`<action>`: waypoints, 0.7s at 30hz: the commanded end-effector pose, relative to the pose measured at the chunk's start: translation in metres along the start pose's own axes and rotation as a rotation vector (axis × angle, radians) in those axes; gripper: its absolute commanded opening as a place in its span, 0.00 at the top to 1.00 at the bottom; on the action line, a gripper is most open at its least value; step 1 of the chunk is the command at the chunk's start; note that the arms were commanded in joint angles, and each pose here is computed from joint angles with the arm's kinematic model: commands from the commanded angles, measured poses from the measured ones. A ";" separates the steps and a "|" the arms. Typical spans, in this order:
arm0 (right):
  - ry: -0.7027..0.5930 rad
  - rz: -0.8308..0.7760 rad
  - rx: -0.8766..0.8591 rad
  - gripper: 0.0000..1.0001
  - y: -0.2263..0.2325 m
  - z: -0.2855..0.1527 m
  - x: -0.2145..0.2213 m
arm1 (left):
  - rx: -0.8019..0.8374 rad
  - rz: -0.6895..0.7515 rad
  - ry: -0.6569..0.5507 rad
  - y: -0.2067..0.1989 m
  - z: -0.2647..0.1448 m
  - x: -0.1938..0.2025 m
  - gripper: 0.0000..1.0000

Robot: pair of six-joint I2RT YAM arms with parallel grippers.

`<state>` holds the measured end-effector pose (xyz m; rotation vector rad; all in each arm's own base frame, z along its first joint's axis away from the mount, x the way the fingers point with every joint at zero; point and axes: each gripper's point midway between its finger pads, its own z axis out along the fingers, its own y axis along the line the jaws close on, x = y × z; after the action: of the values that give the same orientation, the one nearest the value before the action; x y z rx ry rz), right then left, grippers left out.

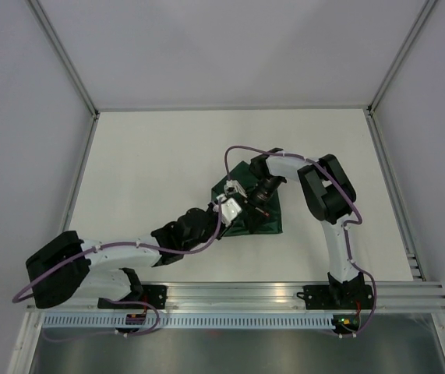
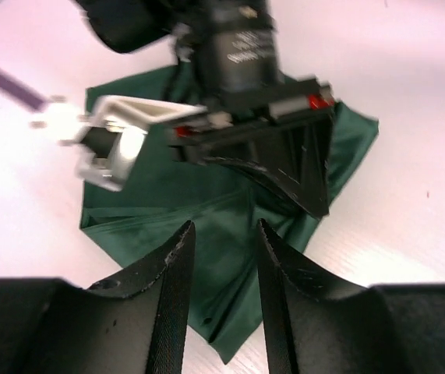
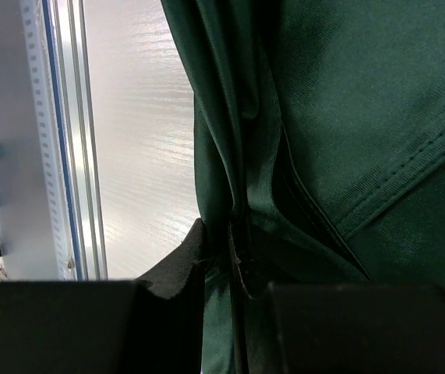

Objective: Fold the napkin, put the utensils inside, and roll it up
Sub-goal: Roll the napkin at the center of the board.

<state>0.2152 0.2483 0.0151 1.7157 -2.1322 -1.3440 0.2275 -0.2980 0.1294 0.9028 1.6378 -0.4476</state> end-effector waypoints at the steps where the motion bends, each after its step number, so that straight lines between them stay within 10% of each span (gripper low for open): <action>1: 0.071 -0.043 0.049 0.90 -0.027 0.005 0.016 | -0.010 0.248 0.027 -0.011 0.014 0.002 0.57; 21: 0.062 -0.012 0.045 0.91 -0.032 0.003 0.014 | 0.137 0.534 0.109 -0.065 0.052 0.054 0.43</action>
<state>0.2160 0.2467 0.0148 1.6397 -2.1382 -1.3442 0.1979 -0.3434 0.0338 1.4697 1.4984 -0.1795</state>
